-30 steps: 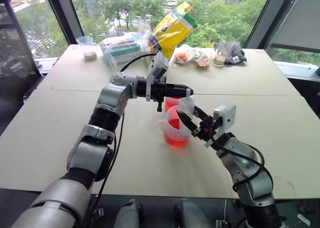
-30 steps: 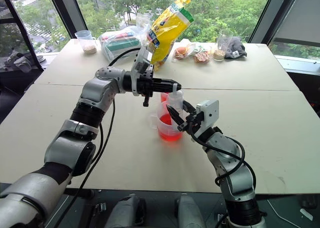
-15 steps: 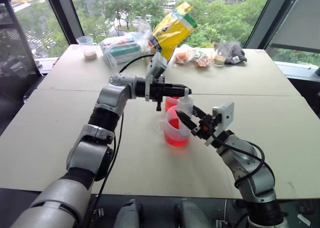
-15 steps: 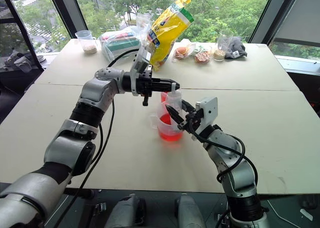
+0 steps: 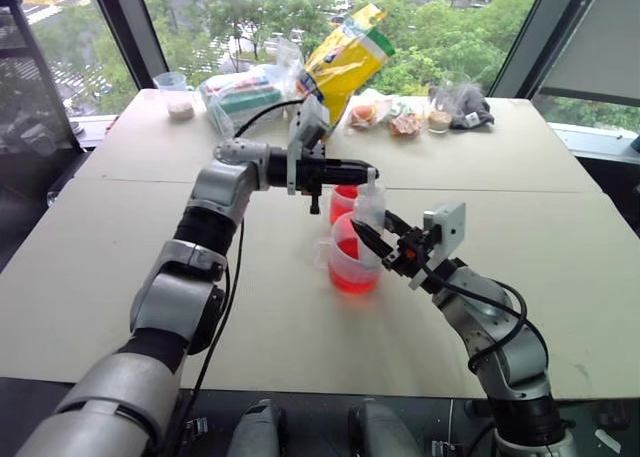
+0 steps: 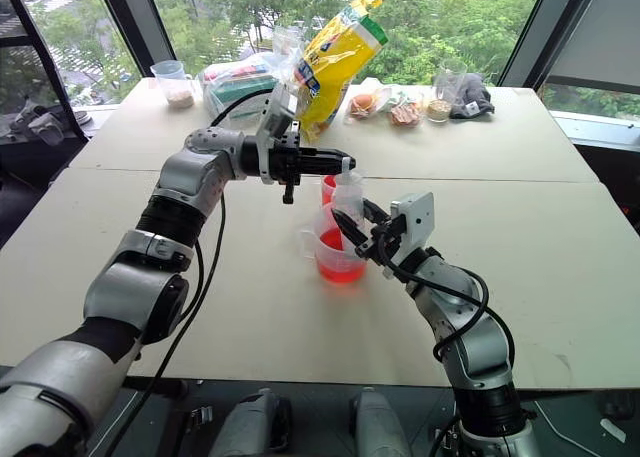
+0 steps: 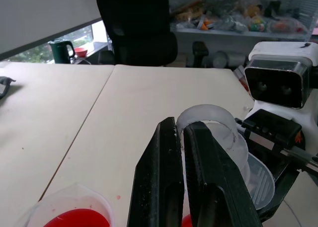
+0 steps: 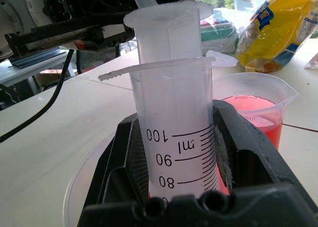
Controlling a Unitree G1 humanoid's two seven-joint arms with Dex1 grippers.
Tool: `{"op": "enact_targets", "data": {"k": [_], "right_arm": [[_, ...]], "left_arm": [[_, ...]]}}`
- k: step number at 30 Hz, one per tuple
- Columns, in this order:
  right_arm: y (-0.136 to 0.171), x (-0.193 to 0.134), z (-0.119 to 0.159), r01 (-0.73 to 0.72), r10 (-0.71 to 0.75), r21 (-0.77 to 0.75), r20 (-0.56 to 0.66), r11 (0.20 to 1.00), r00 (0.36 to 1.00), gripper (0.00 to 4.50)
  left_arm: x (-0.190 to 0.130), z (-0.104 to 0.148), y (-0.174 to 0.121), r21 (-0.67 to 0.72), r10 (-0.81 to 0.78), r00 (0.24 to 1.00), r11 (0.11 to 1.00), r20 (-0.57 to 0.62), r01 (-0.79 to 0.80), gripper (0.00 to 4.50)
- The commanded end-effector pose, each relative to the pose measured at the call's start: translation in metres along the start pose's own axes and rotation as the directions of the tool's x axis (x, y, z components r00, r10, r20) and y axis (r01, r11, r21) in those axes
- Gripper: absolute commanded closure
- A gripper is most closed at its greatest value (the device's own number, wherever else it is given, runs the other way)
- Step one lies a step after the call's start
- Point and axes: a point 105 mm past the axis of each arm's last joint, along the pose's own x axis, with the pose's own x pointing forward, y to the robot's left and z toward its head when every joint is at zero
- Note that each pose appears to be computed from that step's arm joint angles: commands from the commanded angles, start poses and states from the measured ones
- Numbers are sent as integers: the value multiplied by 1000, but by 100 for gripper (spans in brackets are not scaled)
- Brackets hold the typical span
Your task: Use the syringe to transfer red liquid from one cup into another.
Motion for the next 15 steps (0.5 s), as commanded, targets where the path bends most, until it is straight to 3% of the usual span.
{"op": "enact_targets", "data": {"k": [1, 15], "right_arm": [[30, 2, -6, -151, 151, 21, -20, 988, 988, 308], [29, 2, -6, -148, 148, 18, -22, 989, 989, 308]], "left_arm": [[-15, 46, 18, 115, 125, 986, 984, 106, -137, 443], [-14, 47, 19, 120, 127, 986, 983, 110, -140, 443]]}}
